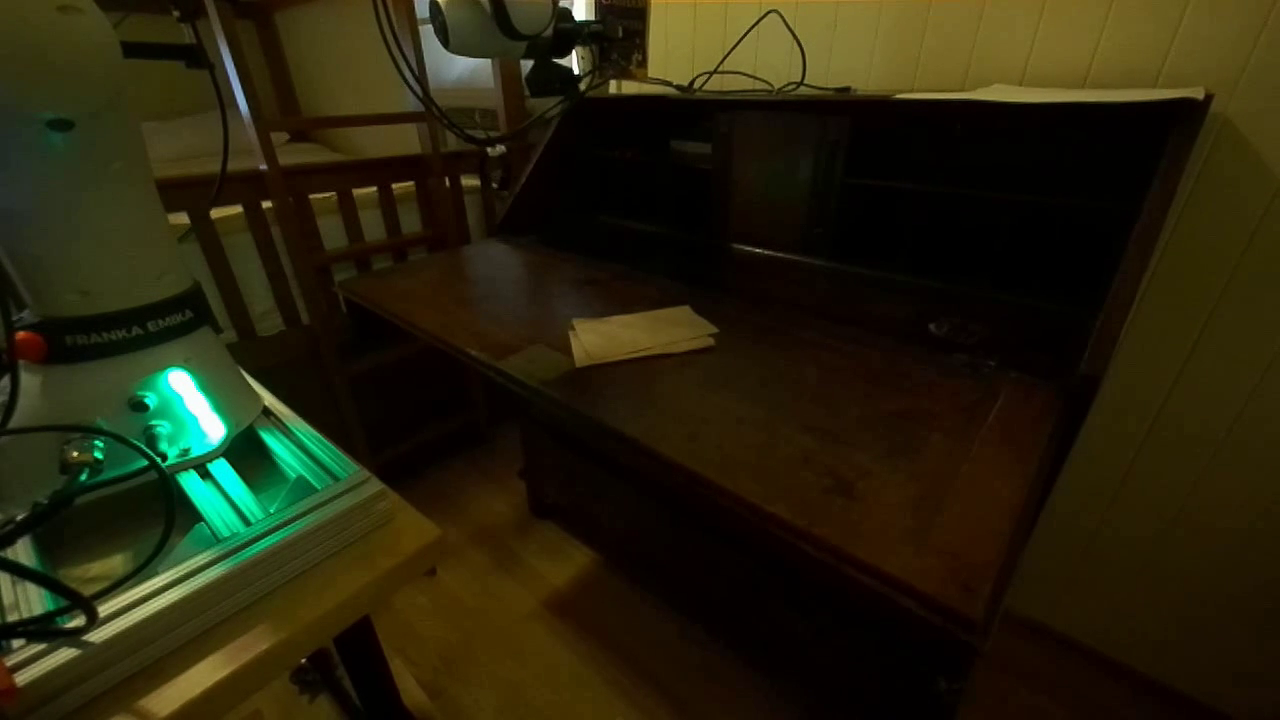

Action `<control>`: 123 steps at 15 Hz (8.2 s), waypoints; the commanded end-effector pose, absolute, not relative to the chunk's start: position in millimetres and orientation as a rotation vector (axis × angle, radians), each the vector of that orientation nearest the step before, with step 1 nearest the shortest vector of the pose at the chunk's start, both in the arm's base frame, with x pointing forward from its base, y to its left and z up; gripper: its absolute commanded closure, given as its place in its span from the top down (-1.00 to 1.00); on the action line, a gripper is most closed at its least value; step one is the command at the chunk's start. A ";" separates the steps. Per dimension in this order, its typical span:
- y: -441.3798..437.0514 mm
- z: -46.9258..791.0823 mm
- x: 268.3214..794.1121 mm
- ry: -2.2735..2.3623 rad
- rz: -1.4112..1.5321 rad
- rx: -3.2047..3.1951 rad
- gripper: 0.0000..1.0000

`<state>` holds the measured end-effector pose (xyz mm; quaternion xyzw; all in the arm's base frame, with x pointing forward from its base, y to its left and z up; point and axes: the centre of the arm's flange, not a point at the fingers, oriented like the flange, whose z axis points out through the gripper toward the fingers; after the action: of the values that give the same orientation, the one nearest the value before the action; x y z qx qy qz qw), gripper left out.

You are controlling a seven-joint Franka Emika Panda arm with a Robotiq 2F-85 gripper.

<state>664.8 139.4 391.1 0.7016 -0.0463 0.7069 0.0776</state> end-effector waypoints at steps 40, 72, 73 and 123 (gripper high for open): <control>123.0 413.4 701.0 0.064 2.023 2.056 -0.80; 103.5 384.2 660.0 -0.309 1.949 1.991 -0.80; 103.0 383.3 662.7 -0.302 1.965 1.990 -0.80; 98.5 389.9 688.1 -0.158 1.986 2.166 1.00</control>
<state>705.9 91.8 368.2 0.7157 -0.0543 0.6886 0.1031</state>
